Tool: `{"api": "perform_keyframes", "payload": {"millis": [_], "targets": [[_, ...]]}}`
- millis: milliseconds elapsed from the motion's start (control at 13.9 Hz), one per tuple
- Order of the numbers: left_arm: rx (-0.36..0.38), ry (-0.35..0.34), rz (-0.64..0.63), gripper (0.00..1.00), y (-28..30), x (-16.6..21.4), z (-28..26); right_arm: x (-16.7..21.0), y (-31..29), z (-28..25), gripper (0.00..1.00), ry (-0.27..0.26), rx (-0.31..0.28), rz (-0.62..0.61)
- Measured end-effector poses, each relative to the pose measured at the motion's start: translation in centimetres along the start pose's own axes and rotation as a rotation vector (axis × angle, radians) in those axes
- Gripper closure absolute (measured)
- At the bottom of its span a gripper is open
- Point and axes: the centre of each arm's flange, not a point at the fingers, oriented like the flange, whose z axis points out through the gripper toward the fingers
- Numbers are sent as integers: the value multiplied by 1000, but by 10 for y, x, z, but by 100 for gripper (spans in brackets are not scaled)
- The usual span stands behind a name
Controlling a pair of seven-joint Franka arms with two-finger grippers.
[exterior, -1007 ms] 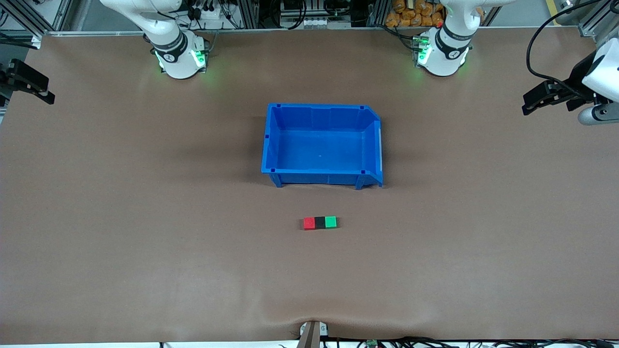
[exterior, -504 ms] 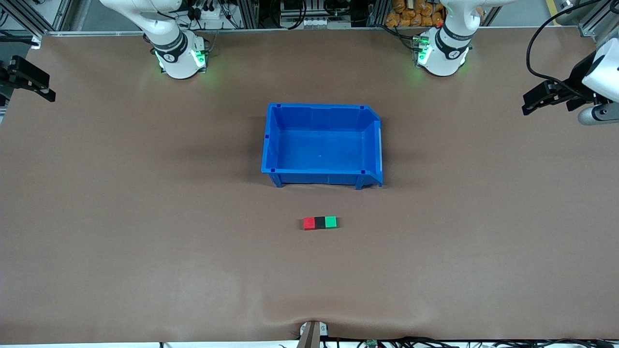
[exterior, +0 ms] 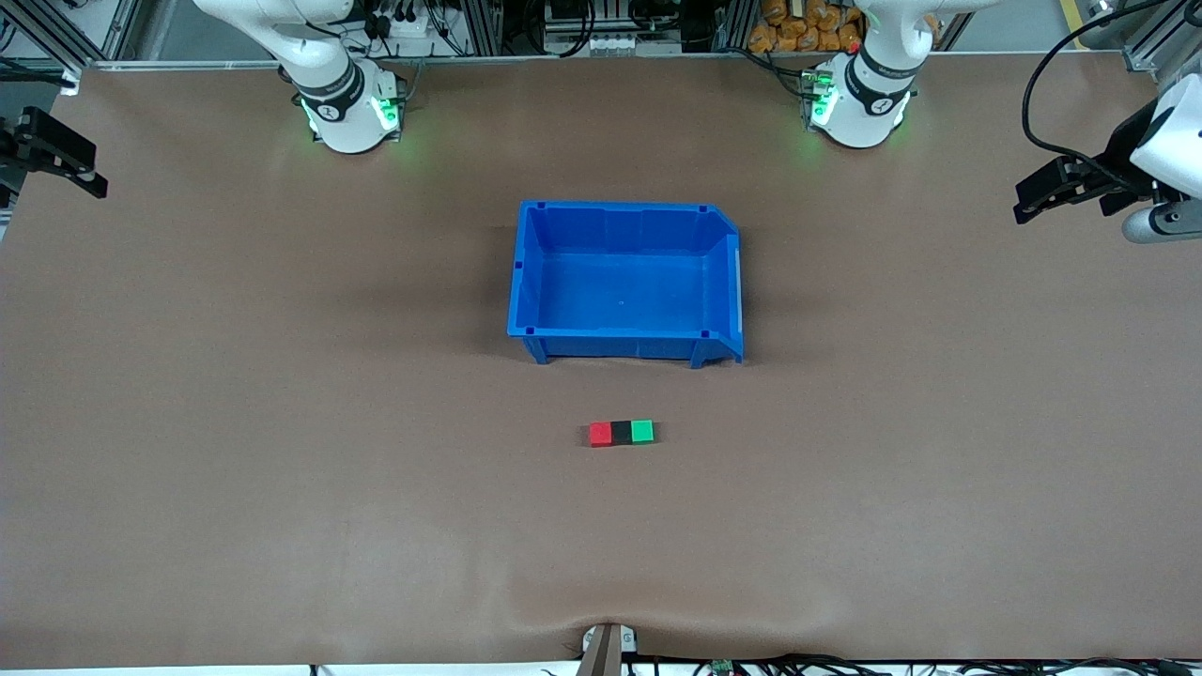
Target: Attach green and red cubes to black cube
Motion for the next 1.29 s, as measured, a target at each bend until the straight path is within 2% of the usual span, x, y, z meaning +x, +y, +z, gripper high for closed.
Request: {"api": "perform_keyframes", "payload": {"millis": [1295], "targets": [[-3,19,-6,0,-3,0,-9,9,-9,22,0,-9,0,28]]}}
